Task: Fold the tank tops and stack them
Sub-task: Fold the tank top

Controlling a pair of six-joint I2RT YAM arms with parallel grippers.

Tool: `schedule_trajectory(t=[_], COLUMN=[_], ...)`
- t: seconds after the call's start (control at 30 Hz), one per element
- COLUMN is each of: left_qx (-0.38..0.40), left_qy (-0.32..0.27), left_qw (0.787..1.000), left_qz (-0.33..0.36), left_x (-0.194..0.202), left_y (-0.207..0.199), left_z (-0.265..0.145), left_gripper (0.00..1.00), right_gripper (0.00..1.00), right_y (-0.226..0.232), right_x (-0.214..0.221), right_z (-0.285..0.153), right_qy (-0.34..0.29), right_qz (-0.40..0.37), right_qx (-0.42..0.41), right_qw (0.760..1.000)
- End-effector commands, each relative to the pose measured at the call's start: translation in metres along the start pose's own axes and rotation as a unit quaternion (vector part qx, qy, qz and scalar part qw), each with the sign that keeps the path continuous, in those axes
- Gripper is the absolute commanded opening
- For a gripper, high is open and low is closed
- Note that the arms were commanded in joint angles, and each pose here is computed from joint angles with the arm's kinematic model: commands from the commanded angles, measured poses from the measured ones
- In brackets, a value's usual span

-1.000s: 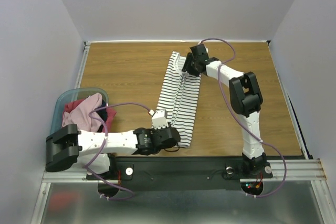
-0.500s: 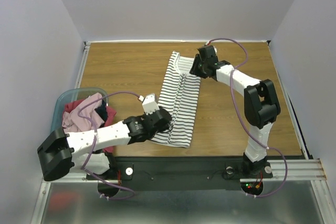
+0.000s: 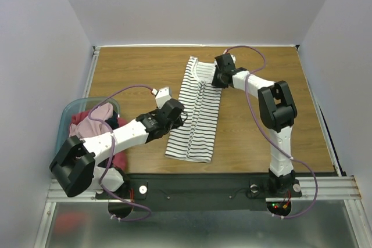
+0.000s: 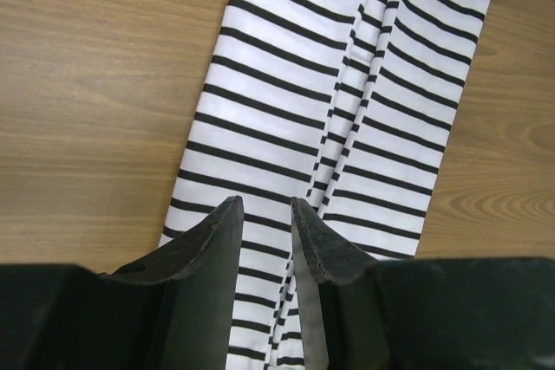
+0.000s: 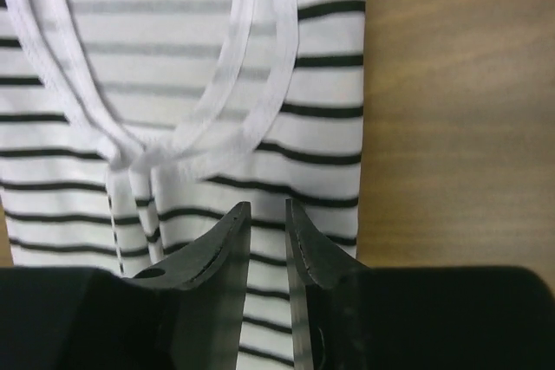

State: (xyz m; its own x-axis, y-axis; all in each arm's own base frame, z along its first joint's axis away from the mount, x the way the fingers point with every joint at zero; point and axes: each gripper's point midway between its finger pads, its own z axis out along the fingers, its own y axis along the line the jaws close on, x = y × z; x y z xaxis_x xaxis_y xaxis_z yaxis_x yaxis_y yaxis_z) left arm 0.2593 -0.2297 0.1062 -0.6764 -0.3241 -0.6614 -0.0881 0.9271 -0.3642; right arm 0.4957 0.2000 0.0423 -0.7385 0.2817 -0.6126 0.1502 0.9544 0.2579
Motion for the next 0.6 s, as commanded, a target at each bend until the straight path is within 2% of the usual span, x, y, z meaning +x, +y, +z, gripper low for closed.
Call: schedule_trajectory(t=[0.0,0.23,0.37,0.5,0.53,0.57], left_qx=[0.027,0.037,0.053,0.076,0.079,0.081], left_qy=[-0.023,-0.012,-0.013,-0.002,-0.002,0.001], left_qw=[0.999,0.999,0.999,0.997,0.997,0.997], left_qz=[0.005,0.002,0.000,0.010,0.011,0.011], left_x=[-0.028,-0.043,-0.058,-0.060,-0.060,-0.056], left_y=[-0.018,-0.013,-0.019,-0.031,-0.032,-0.030], left_z=[0.004,0.027,0.036,0.038,0.037,0.038], left_gripper=[0.40,0.40,0.41,0.42,0.42,0.43], right_gripper=[0.28,0.29,0.36,0.49,0.57,0.60], right_y=[-0.014,0.001,0.014,0.023,0.024,0.030], right_x=[-0.020,-0.067,-0.096,-0.125,-0.131,-0.145], right_z=[0.027,0.062,0.074,0.071,0.066,0.050], right_qy=[-0.010,-0.036,-0.057,-0.085,-0.092,-0.107], right_qz=[-0.005,-0.006,-0.006,-0.010,-0.012,-0.013], right_qx=[0.014,-0.026,-0.052,-0.071,-0.071,-0.079], right_qw=[1.000,0.999,0.997,0.994,0.993,0.991])
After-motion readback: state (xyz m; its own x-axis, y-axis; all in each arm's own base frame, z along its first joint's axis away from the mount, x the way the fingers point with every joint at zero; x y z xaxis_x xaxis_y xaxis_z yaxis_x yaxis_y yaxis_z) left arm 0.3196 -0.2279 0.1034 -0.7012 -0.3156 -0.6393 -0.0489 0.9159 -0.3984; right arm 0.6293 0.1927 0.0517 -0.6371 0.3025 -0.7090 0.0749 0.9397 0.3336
